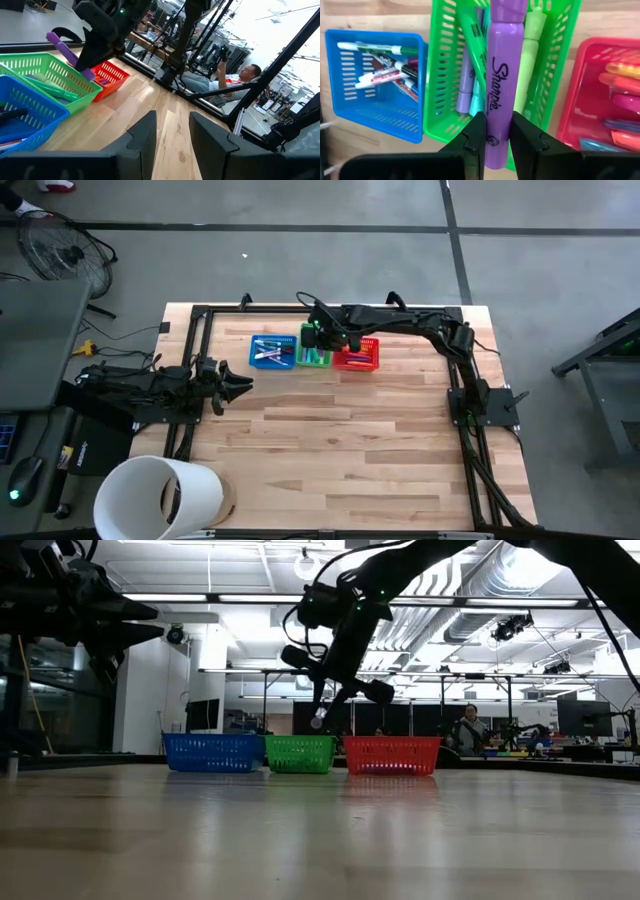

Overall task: Pick & Place Markers
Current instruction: Put the purple highlighter into the green bin, then return to Home Position

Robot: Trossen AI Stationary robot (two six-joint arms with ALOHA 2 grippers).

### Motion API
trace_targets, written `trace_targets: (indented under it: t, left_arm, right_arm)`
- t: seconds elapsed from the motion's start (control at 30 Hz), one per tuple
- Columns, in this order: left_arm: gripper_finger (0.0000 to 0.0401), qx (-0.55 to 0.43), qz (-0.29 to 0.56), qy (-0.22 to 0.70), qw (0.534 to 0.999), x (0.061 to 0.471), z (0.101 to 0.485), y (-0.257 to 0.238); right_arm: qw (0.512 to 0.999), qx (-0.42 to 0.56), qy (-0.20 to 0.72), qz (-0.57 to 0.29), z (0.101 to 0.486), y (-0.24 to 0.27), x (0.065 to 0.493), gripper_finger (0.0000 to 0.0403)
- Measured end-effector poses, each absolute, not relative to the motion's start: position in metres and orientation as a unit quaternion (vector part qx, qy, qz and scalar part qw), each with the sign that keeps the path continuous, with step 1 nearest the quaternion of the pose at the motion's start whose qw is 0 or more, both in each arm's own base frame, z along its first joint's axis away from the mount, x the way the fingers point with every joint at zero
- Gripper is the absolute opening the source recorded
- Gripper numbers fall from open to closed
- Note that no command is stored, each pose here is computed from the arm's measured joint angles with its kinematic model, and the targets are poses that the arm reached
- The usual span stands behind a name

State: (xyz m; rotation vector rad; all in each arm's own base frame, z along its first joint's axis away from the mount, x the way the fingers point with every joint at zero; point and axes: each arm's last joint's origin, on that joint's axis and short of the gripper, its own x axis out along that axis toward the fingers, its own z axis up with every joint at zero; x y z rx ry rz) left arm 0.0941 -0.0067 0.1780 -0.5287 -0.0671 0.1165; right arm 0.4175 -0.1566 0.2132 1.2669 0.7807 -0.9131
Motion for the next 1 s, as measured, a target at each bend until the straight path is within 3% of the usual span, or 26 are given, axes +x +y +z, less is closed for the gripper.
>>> trace_targets:
  t: [0.67, 0.87, 1.0]
  left_arm:
    - [0.0115, -0.261, 0.055, -0.032, 0.963, 0.094, 0.178, -0.007]
    - [0.0115, -0.261, 0.055, -0.032, 0.963, 0.094, 0.178, -0.007]
    - [0.0115, -0.261, 0.055, -0.032, 0.963, 0.094, 0.178, -0.007]
  right_arm:
    - [0.652, 0.555, 0.337, -0.391, 0.200, -0.151, 0.421, 0.0054]
    - [0.648, 0.554, 0.345, -0.393, 0.199, -0.150, 0.420, 0.0124]
    - [0.651, 0.555, 0.341, -0.390, 0.200, -0.151, 0.421, 0.0145]
